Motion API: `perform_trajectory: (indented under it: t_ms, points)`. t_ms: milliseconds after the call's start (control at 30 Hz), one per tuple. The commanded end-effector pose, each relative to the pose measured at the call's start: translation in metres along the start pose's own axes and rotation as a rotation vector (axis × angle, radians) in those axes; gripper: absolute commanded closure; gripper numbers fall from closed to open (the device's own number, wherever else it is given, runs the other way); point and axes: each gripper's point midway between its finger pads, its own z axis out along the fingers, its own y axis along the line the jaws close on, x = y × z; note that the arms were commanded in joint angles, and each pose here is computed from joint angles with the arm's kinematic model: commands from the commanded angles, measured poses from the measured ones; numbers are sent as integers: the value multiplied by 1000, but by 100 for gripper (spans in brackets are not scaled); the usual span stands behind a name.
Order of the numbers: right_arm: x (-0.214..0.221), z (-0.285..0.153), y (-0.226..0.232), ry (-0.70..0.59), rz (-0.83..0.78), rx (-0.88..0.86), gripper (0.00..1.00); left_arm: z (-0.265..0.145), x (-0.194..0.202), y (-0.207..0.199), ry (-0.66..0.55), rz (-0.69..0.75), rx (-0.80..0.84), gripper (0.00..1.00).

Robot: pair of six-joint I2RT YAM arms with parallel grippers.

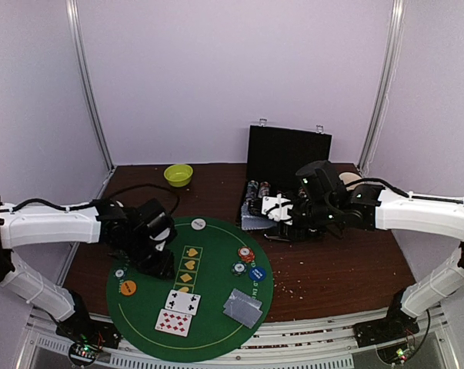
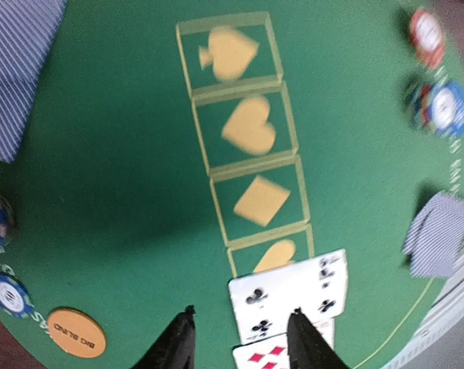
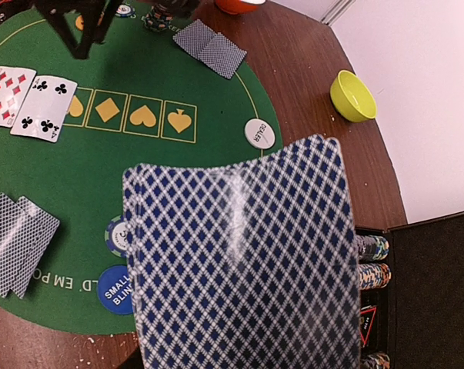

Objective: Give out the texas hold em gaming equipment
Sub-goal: Adjust the poker card in the community card area, then pick up the poker card from the face-down deck piles.

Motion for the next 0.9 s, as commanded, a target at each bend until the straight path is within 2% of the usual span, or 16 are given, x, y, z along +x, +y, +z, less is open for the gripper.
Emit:
perform_trajectory:
  t_ms: [0, 67, 133, 200, 300, 367, 467, 700, 733, 867]
  points:
    - [-21, -7, -3, -64, 1, -14, 52, -84, -83, -38, -380, 84, 145, 53]
    - [-24, -6, -1, -71, 1, -21, 52, -123, -111, -71, -550, 138, 302, 49]
    - [-29, -5, 1, -83, 3, -30, 52, -153, -125, -100, -667, 206, 449, 46]
    - [-34, -5, 2, -98, 5, -38, 52, -174, -134, -122, -750, 259, 563, 39]
    - [-40, -3, 6, -111, 2, -47, 52, -177, -145, -144, -766, 306, 647, 28]
    - [-44, -3, 8, -119, 1, -54, 52, -166, -150, -154, -731, 337, 660, 20]
    - [-46, -2, 11, -123, -4, -64, 52, -150, -151, -170, -676, 387, 683, 3]
    - [-50, 0, 14, -126, -7, -71, 52, -129, -157, -180, -651, 386, 701, 2]
    - [-50, 0, 14, -127, -8, -69, 52, -128, -157, -180, -649, 387, 698, 4]
    - [-50, -1, 13, -122, -15, -61, 52, -118, -154, -173, -628, 376, 659, 21]
